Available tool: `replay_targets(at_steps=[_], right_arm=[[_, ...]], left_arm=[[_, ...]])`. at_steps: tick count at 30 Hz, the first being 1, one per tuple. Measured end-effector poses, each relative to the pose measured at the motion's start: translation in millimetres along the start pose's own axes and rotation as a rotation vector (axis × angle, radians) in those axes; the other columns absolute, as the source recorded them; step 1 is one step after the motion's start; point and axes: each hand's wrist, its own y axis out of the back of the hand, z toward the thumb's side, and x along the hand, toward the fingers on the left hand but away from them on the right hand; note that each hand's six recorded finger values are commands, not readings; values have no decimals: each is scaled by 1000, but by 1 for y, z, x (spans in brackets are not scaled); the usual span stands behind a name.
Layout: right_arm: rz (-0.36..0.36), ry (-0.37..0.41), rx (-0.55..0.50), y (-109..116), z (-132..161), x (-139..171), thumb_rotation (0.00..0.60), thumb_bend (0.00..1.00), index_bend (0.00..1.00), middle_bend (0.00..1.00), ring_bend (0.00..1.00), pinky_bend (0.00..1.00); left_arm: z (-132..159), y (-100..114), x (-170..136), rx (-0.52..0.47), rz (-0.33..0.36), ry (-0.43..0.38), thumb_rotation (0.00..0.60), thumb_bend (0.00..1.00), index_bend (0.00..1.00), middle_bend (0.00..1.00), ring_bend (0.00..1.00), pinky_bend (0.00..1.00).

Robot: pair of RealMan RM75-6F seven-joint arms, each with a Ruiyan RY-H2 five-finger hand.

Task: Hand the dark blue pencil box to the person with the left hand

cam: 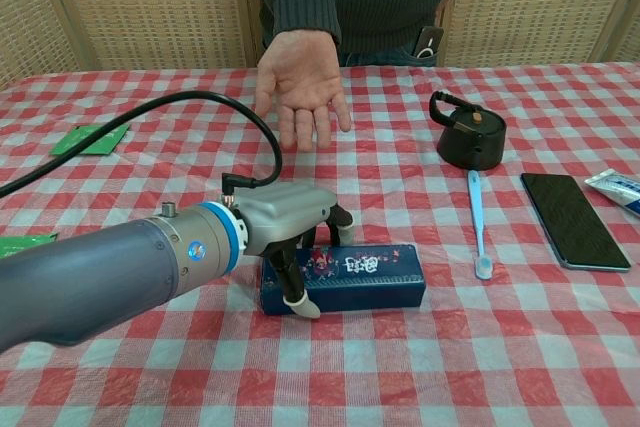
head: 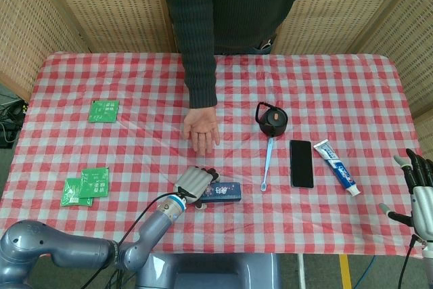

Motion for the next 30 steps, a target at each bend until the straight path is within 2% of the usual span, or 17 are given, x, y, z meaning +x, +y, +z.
replay_targets(at_steps=[9, 15, 19, 25, 30], right_arm=[[0, 1, -3, 1, 0, 0, 600, 0, 145, 0, 0, 0], [1, 4, 1, 0, 1, 1, 600, 0, 145, 0, 0, 0], [1, 7, 8, -1, 3, 1, 600, 0, 145, 0, 0, 0], [10, 12, 17, -4, 5, 2, 600, 0, 145, 0, 0, 0], [14, 14, 23, -6, 7, 2, 600, 0, 145, 0, 0, 0]], left_arm=[[6, 16, -7, 34, 108, -32, 600, 133, 542, 443, 514, 517], [-3, 32, -18, 40, 148, -50, 600, 133, 548, 444, 516, 521], [-5, 43, -29, 34, 171, -93, 600, 133, 560, 455, 524, 529], [-9, 73, -53, 27, 247, -177, 600, 133, 571, 464, 533, 534], [-18, 110, -74, 39, 356, -203, 600, 133, 571, 464, 533, 534]])
